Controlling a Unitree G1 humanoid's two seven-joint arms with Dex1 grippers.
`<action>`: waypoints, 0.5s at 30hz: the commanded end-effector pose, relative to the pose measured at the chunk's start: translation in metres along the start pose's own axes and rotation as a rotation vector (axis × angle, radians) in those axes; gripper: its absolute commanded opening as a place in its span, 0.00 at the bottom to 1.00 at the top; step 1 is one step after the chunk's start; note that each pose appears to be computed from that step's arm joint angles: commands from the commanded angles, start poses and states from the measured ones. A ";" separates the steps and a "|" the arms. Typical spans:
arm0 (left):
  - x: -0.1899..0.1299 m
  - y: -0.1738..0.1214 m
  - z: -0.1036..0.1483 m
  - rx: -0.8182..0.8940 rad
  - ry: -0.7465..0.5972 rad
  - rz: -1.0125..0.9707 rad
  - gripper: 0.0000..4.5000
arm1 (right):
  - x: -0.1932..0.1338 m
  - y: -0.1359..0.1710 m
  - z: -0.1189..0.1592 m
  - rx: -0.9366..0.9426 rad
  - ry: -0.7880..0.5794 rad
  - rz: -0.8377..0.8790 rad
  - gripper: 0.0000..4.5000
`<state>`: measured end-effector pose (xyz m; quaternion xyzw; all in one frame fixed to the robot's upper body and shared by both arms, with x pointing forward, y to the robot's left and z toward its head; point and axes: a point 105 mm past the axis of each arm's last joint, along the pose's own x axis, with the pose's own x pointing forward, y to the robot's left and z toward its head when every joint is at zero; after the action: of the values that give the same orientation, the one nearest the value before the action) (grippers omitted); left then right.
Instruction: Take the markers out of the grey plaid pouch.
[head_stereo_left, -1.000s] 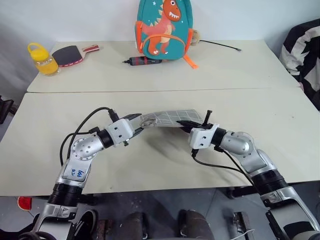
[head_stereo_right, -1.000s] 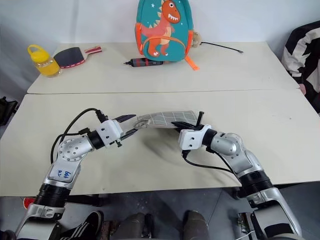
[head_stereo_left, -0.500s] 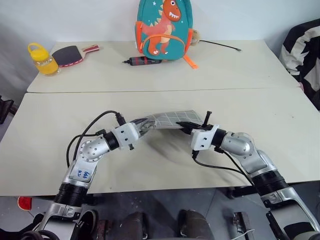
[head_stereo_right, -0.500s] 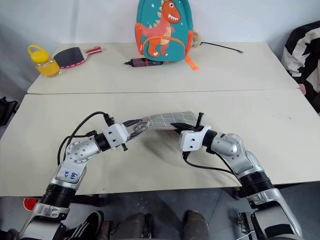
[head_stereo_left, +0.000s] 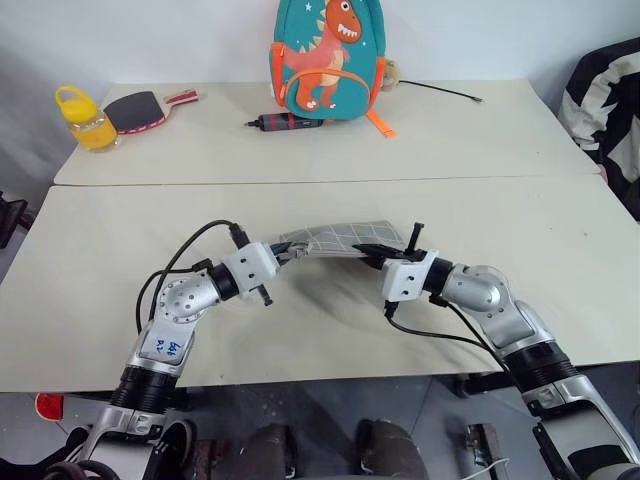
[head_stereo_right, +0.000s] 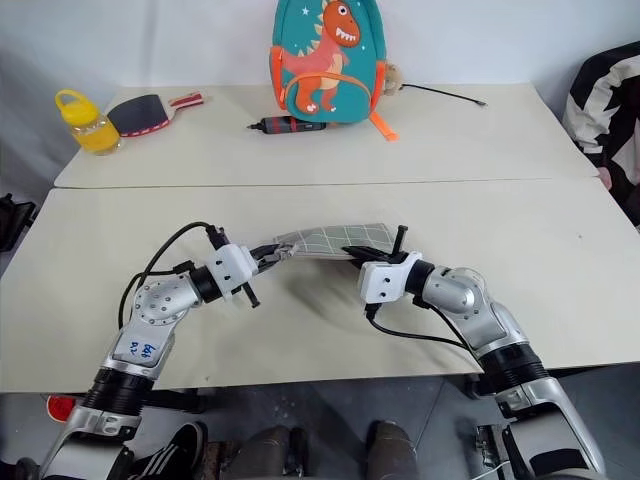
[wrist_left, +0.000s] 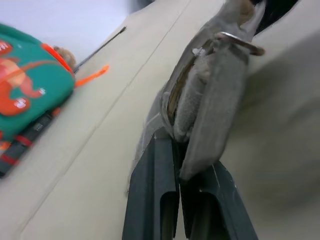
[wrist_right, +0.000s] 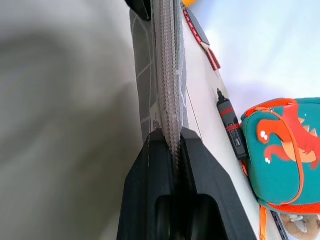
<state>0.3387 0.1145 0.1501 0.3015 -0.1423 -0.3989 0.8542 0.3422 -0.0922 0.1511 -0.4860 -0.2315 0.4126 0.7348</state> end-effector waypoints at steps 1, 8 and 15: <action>-0.004 0.012 0.008 0.037 -0.019 0.057 0.24 | -0.005 -0.016 0.004 -0.027 -0.018 -0.052 0.00; -0.007 0.013 0.003 0.056 0.004 0.061 0.38 | -0.006 -0.015 0.006 -0.022 -0.028 -0.048 0.00; -0.011 0.006 -0.006 0.042 0.032 0.049 0.38 | -0.006 -0.015 0.007 -0.018 -0.032 -0.048 0.00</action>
<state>0.3394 0.1253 0.1456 0.3177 -0.1348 -0.3782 0.8590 0.3421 -0.0929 0.1522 -0.4818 -0.2326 0.4123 0.7374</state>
